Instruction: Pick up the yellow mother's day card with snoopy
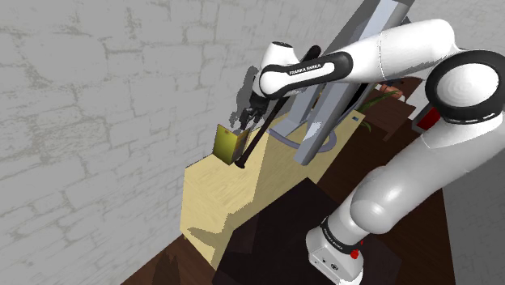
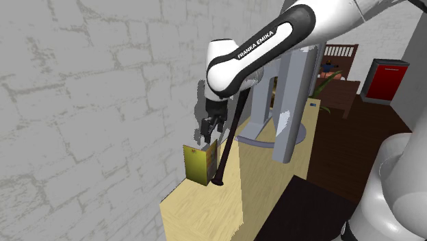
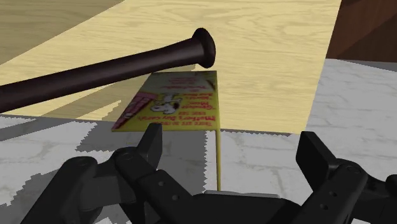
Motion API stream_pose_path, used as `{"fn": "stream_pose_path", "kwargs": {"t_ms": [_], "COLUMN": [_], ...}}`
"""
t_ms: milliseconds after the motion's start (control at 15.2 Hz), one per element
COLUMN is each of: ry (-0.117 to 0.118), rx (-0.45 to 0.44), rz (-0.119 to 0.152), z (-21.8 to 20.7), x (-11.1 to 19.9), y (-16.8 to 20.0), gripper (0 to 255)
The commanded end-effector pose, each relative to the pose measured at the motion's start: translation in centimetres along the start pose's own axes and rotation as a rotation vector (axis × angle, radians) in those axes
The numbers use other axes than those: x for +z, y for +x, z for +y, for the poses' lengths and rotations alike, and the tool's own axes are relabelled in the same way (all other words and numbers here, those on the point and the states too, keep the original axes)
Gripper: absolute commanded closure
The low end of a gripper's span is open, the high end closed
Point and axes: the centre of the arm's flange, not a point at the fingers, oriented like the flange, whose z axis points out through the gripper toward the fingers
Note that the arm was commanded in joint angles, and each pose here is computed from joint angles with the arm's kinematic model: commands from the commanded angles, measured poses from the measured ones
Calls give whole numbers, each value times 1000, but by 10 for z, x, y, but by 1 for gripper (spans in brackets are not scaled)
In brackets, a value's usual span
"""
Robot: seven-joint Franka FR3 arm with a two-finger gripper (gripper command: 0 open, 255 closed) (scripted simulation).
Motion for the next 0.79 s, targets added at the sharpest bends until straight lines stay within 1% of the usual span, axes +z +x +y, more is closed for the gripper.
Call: {"fn": "stream_pose_path", "kwargs": {"t_ms": [0,396,726], "ry": [0,1,1], "rx": [-24,-93,-93], "rz": [6,21,21], "z": [0,0,0], "x": [22,80,107], "y": [20,70,68], "gripper": [0,0,0]}}
